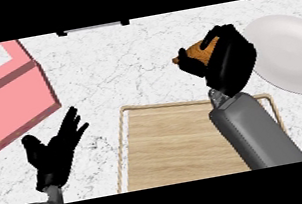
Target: Pick the croissant from the tray and place it in the plate
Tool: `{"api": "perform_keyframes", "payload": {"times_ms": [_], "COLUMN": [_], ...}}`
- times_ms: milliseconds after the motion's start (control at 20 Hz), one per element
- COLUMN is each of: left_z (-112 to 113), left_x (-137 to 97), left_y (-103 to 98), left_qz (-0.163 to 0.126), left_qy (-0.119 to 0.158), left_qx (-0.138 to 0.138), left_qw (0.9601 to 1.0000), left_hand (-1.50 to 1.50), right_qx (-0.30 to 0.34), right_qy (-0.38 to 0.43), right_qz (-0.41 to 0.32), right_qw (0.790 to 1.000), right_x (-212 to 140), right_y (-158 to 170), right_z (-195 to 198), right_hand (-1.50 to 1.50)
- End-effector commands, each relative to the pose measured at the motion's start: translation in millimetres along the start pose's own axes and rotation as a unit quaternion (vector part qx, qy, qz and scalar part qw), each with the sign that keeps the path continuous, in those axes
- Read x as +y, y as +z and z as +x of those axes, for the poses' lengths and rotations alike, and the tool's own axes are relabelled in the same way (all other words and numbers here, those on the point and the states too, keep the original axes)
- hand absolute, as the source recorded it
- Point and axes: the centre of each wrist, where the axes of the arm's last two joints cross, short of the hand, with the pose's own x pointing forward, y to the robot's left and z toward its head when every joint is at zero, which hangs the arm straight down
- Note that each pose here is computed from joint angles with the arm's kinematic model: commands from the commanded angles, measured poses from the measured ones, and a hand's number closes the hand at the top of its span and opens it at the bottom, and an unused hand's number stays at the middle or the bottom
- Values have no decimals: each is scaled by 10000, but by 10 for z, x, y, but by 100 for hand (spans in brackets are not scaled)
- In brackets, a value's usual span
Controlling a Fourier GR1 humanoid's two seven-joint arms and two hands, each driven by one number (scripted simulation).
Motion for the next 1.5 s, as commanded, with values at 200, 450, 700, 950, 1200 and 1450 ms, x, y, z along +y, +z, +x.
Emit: {"api": "perform_keyframes", "payload": {"times_ms": [200, 450, 700, 950, 1200, 1450], "left_z": [-258, -55, -59, -11, -132, -56], "left_x": [79, -6, -101, -201, -84, -178], "left_y": [-34, -64, -19, -34, -136, -40], "left_qz": [122, 105, 108, 52, 59, -64], "left_qy": [11, 28, -60, 1, 10, -95], "left_qx": [274, 181, 135, 233, 171, 88], "left_qw": [9995, 9998, 9998, 9997, 9998, 9999], "left_hand": [0, 0, 0, 0, 0, 0], "right_qx": [805, 1015, 1045, 1102, 1079, 2383], "right_qy": [-497, -234, -152, -138, -75, 609], "right_qz": [-999, -1755, -1858, -1852, -1852, -143], "right_qw": [9905, 9790, 9769, 9764, 9767, 9692], "right_x": [35, -62, -118, -197, -322, -387], "right_y": [-373, -872, -1163, -1537, -1625, -1760], "right_z": [-595, -1188, -1716, -1948, -2355, -2685], "right_hand": [150, 150, 150, 150, 150, -150]}}
